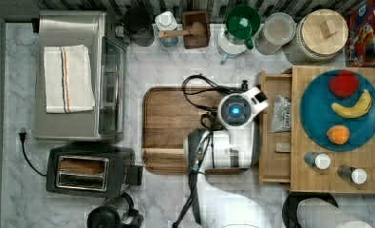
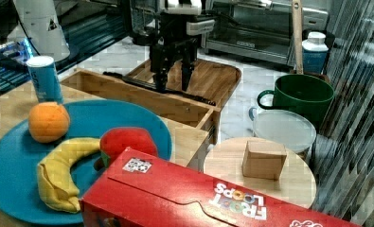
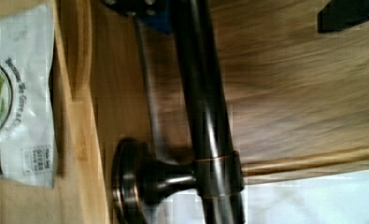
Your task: Open the drawer.
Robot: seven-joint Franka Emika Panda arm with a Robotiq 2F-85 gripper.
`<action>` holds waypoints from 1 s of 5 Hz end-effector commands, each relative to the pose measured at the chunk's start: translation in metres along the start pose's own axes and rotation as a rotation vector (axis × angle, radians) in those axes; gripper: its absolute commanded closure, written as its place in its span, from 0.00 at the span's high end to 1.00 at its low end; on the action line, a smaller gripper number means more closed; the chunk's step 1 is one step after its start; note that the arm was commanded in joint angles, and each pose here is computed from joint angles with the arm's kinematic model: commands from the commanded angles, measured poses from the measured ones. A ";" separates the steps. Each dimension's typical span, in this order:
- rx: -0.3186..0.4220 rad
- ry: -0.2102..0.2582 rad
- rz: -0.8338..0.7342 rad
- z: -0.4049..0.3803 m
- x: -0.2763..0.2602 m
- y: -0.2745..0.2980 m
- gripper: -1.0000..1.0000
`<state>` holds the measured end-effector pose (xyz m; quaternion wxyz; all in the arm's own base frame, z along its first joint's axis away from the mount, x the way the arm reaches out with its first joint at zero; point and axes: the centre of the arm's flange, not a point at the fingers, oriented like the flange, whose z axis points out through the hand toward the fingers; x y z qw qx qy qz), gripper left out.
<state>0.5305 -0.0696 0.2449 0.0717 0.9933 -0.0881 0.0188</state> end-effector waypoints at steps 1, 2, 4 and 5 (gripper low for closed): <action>0.084 0.050 -0.133 -0.048 -0.035 -0.162 1.00; 0.095 0.067 -0.138 -0.050 -0.037 -0.178 1.00; 0.098 0.085 -0.081 -0.051 -0.030 -0.201 1.00; 0.098 0.085 -0.081 -0.051 -0.030 -0.201 1.00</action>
